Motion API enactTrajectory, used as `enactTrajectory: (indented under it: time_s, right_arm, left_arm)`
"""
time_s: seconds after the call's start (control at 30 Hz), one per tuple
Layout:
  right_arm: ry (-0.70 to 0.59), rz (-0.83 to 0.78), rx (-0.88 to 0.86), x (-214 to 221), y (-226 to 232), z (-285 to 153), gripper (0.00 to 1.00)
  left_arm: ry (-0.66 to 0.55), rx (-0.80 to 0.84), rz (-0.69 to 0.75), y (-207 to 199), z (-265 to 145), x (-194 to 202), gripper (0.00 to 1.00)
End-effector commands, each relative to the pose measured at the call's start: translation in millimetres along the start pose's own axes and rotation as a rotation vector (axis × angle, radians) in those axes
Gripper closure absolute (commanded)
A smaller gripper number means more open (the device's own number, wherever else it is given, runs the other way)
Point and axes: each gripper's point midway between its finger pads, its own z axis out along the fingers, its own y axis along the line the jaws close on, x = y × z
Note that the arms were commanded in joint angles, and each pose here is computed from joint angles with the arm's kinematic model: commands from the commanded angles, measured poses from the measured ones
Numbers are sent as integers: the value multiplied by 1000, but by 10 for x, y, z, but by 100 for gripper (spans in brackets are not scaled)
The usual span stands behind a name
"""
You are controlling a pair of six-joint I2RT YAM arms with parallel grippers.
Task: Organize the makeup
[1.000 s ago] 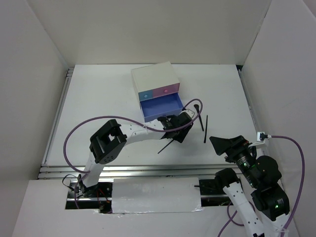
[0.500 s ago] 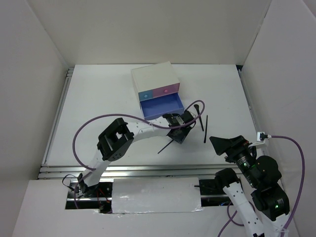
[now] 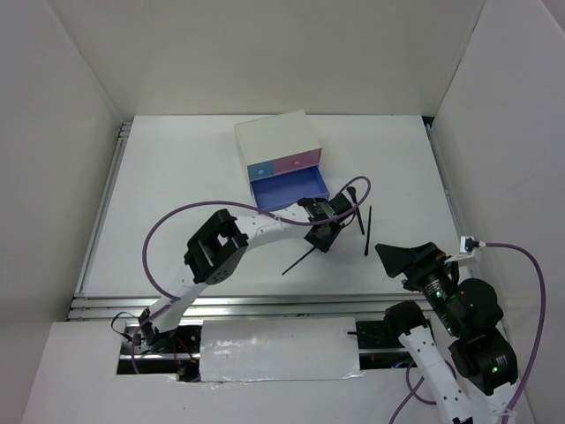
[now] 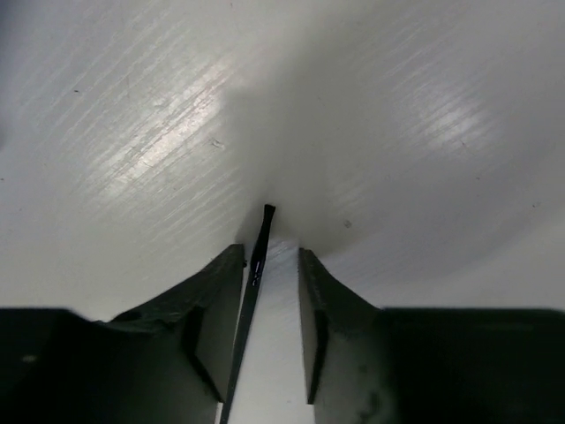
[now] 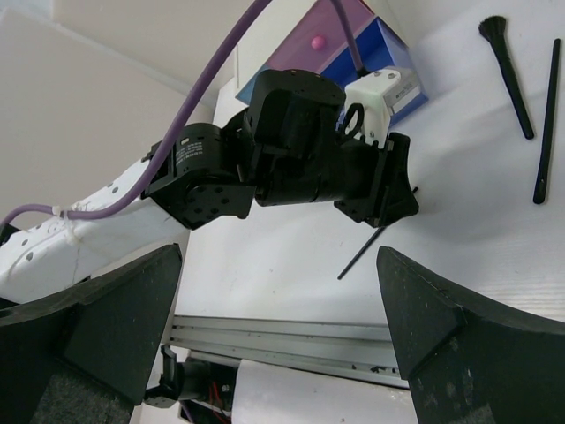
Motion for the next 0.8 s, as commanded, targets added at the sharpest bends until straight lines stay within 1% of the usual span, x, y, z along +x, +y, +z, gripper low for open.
enactTrajectory:
  time_s: [0.0, 0.03, 0.07, 0.13, 0.17, 0.2, 0.27, 0.3, 0.4, 0.53, 0.63, 0.67, 0.73, 0.77]
  right_arm:
    - [-38, -13, -26, -113, 95, -51, 0]
    - [-37, -10, -27, -110, 97, -48, 0]
    - [-36, -10, -28, -106, 96, -49, 0]
    - [-34, -7, -30, -98, 96, -46, 0]
    - [-36, -7, -30, -100, 96, -48, 0]
    - [-36, -7, -30, -103, 99, -49, 0]
    - [-36, -7, -36, -107, 112, -52, 0]
    - [-36, -7, -36, -108, 114, -56, 0]
    - [-33, -7, -37, -103, 116, -54, 0]
    - [-33, -4, -37, -106, 120, -54, 0]
    - [-36, -4, -38, -116, 127, -64, 0]
    - [-40, -2, -38, -128, 134, -73, 0]
    - [-50, -5, -36, -152, 137, -88, 0]
    - [-55, -8, -34, -166, 139, -94, 0]
  left_arm:
    - [178, -6, 29, 52, 188, 490, 60]
    - [188, 1, 27, 55, 198, 514, 62]
    - [206, 11, 29, 53, 214, 572, 68]
    - [221, 19, 28, 57, 227, 616, 75]
    - [228, 16, 27, 73, 238, 645, 83]
    - [231, 16, 29, 70, 240, 660, 89]
    - [223, 16, 31, 75, 214, 642, 98]
    - [217, 10, 39, 87, 207, 636, 100]
    - [171, 21, 61, 80, 91, 525, 100]
    - [87, 32, 82, 84, -200, 268, 100]
    - [49, 10, 112, 142, -371, 121, 100]
    - [24, 11, 116, 139, -444, 14, 100]
    - [13, -13, 153, 204, -525, -64, 100]
    - [-17, -11, 162, 199, -594, -183, 100]
